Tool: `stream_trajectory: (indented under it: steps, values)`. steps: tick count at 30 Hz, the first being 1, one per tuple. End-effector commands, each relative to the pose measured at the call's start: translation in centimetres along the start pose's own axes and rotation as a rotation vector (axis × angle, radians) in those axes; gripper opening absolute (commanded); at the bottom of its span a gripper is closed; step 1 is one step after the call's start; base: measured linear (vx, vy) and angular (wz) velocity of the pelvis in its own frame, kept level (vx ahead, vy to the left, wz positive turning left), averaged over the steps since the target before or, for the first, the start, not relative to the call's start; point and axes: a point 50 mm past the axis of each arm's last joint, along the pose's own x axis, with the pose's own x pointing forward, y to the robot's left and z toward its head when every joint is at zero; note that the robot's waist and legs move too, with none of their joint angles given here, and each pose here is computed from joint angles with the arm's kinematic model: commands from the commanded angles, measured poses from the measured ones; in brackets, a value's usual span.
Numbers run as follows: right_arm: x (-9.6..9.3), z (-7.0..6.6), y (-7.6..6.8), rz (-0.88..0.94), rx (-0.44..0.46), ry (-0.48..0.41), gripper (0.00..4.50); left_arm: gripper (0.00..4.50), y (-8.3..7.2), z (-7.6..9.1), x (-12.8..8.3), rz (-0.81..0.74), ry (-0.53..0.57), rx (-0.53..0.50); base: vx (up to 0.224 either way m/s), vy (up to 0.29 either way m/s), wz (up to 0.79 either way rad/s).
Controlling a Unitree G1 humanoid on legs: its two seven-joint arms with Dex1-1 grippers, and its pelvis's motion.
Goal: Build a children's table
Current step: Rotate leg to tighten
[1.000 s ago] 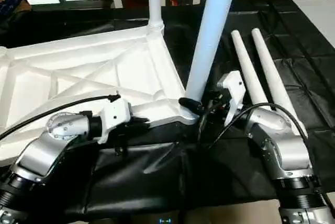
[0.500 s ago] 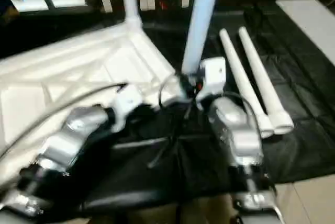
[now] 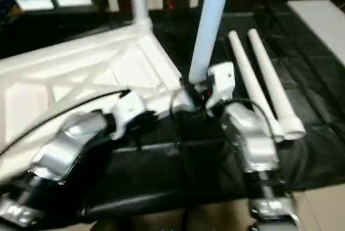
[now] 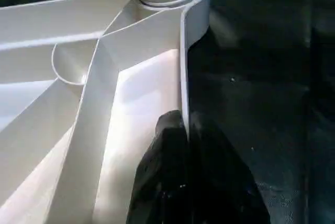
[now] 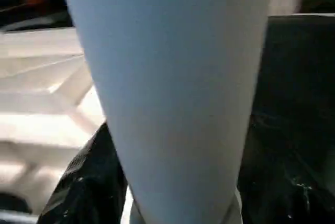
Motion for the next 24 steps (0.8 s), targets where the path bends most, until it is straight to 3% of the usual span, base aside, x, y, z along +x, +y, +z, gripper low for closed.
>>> stream_trajectory:
  steps: [1,6,13,15,24]
  values:
    - [-1.4,1.4,-0.6,0.054,-0.025,-0.028,3.26,0.0,-1.4,-1.2,-0.4,-0.105,-0.01,-0.049,0.066,0.001,0.01]
    - [-4.1,2.4,-1.7,0.123,-0.096,-0.019,3.61,0.0,-1.3,-1.2,-1.9,-0.126,-0.043,-0.068,0.041,0.005,0.0]
    - [-4.7,2.5,-1.7,0.162,-0.086,-0.042,3.61,0.0,-1.2,-1.4,-1.9,-0.123,-0.04,-0.067,0.0,0.0,0.0]
    - [-4.6,2.5,-1.6,0.17,-0.069,-0.056,3.25,0.0,-1.3,-1.4,-1.9,-0.126,-0.041,-0.068,0.0,0.0,0.0]
    - [-4.5,2.2,-1.2,0.191,-0.039,-0.053,2.58,0.0,-1.5,-1.6,-2.0,-0.133,-0.033,-0.068,0.0,0.0,0.0]
